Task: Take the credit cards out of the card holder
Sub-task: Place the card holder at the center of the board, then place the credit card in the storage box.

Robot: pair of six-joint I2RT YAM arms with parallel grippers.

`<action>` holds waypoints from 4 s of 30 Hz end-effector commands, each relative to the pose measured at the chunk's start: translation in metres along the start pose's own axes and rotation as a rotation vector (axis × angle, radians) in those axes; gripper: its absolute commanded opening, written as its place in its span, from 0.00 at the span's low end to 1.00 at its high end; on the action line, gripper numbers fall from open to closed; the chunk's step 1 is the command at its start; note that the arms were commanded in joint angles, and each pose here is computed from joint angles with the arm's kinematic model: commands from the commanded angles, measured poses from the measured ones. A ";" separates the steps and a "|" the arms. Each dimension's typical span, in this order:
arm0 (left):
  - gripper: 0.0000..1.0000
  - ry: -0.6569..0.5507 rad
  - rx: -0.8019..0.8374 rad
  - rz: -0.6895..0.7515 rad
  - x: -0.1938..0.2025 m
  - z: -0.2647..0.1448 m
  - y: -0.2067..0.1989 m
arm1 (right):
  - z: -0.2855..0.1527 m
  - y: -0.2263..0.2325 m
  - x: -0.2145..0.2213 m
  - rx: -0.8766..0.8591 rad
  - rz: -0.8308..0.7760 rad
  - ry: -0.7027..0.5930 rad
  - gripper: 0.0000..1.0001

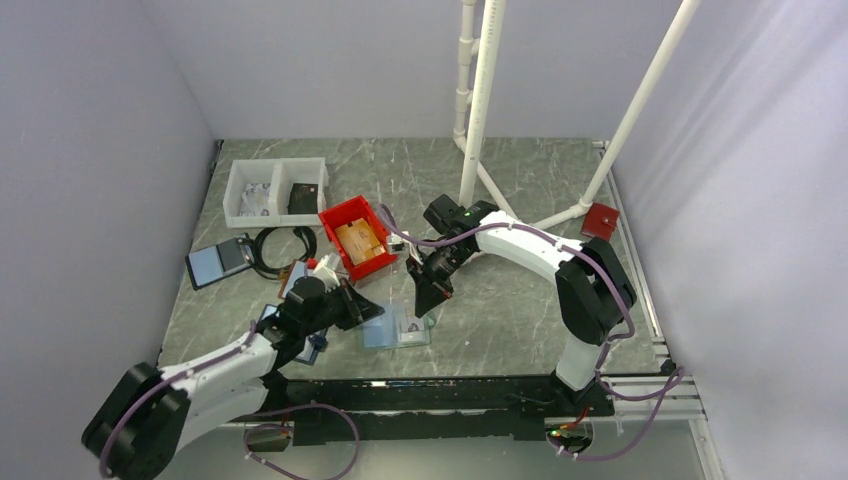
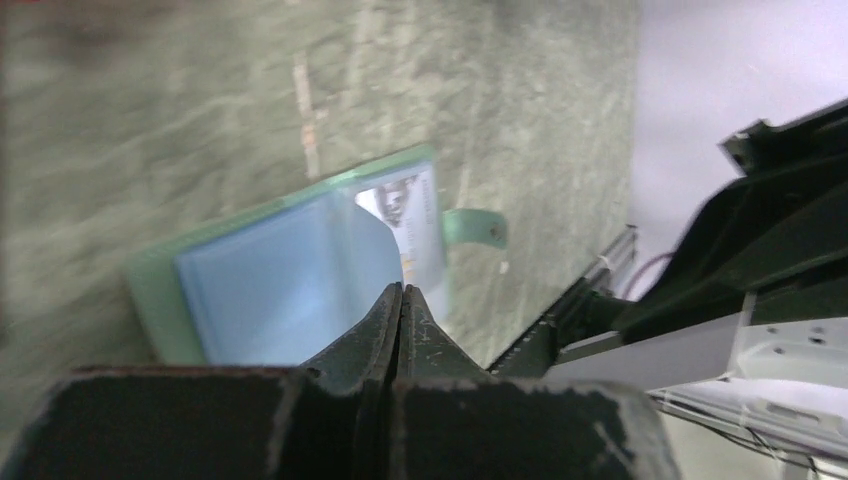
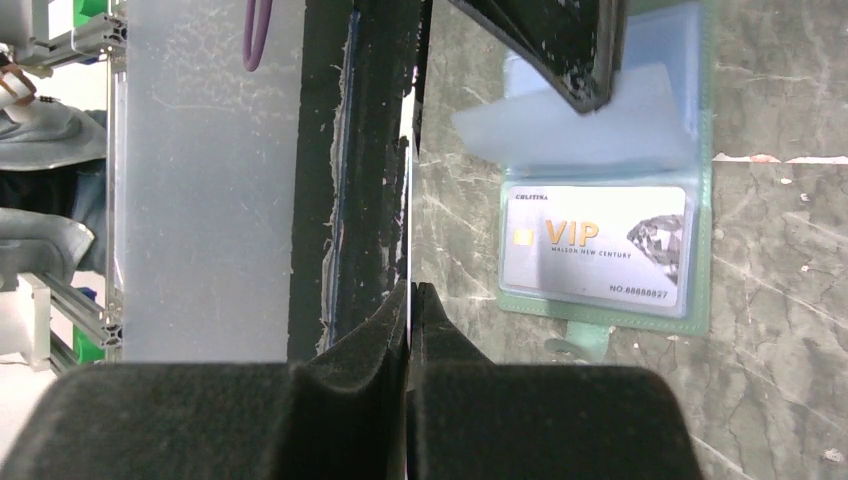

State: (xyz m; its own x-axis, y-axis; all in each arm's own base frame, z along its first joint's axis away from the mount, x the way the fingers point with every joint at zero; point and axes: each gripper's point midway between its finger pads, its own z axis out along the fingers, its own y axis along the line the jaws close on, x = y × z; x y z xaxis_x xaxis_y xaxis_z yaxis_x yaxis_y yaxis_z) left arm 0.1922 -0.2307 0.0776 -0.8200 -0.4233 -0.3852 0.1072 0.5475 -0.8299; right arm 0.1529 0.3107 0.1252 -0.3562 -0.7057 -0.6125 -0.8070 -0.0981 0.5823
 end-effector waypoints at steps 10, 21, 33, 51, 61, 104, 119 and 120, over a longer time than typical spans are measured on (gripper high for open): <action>0.38 -0.027 -0.417 0.033 0.004 -0.047 0.072 | -0.005 0.005 -0.014 -0.003 -0.059 -0.026 0.00; 0.66 -0.043 -0.036 0.226 -0.014 -0.056 -0.022 | -0.004 0.006 -0.014 -0.010 -0.061 -0.027 0.00; 0.72 -0.049 0.426 0.303 0.003 -0.063 -0.084 | -0.002 0.011 -0.015 -0.057 -0.045 -0.036 0.00; 0.46 0.058 0.536 0.284 0.007 -0.036 -0.101 | 0.000 0.013 -0.014 -0.085 -0.037 -0.036 0.00; 0.38 0.084 0.574 0.303 0.012 -0.037 -0.106 | 0.000 0.014 -0.015 -0.089 -0.036 -0.037 0.00; 0.00 -0.118 -0.264 0.571 -0.138 -0.089 -0.054 | -0.027 0.026 -0.006 0.219 -0.370 0.086 1.00; 0.00 -0.273 -0.433 0.690 -0.262 -0.123 -0.018 | -0.025 0.033 -0.006 0.234 -0.417 0.099 1.00; 0.00 -0.287 -0.442 0.680 -0.270 -0.126 -0.014 | -0.025 0.033 -0.007 0.233 -0.417 0.098 1.00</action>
State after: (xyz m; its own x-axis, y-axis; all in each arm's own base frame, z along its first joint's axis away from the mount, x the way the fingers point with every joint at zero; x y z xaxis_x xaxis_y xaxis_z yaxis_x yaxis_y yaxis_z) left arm 0.3186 -0.0556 0.2217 -0.5533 -0.0587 -0.8309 0.2270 0.9492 -0.2181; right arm 0.1370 0.2912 0.1488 0.0016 -0.7420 -0.6704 -0.9510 -0.2084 0.2284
